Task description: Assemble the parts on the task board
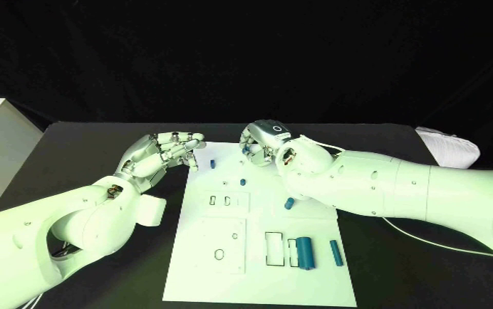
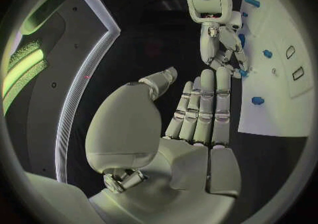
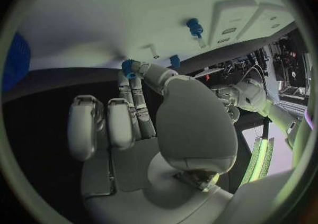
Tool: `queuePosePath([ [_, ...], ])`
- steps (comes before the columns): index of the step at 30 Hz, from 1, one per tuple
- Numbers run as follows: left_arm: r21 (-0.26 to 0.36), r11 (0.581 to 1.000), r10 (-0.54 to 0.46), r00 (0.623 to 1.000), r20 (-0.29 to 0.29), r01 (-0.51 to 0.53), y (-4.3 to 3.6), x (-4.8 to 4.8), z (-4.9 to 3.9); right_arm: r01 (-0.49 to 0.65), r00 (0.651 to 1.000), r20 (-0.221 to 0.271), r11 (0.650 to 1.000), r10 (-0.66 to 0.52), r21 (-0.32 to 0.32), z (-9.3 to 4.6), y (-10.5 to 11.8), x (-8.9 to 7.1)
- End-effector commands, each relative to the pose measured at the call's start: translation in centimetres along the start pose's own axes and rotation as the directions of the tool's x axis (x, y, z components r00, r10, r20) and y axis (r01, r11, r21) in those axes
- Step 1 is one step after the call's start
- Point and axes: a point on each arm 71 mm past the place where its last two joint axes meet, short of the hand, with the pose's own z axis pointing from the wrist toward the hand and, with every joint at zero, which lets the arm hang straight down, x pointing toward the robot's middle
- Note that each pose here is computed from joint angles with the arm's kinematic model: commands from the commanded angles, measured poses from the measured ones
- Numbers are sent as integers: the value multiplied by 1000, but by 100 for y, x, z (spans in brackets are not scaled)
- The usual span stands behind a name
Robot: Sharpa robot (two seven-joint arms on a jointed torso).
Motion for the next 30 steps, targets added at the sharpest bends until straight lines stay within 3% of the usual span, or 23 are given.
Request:
queuePosePath([
  [1,8,1000,-8,1000,-21,8,-17,30,7,8,999,-42,1000,-8,-7,-9,3,51],
  [19,8,1000,-5,1000,-16,6,-23,11,3,-19,1000,2,1000,19,-11,-14,-46,19],
  [25,8,1000,-3,1000,-12,3,-23,-10,0,-32,999,33,999,32,-1,-130,-121,-53],
  [30,8,1000,-1,1000,-5,1,-23,-37,-2,-58,996,62,998,56,19,-301,-257,-217],
])
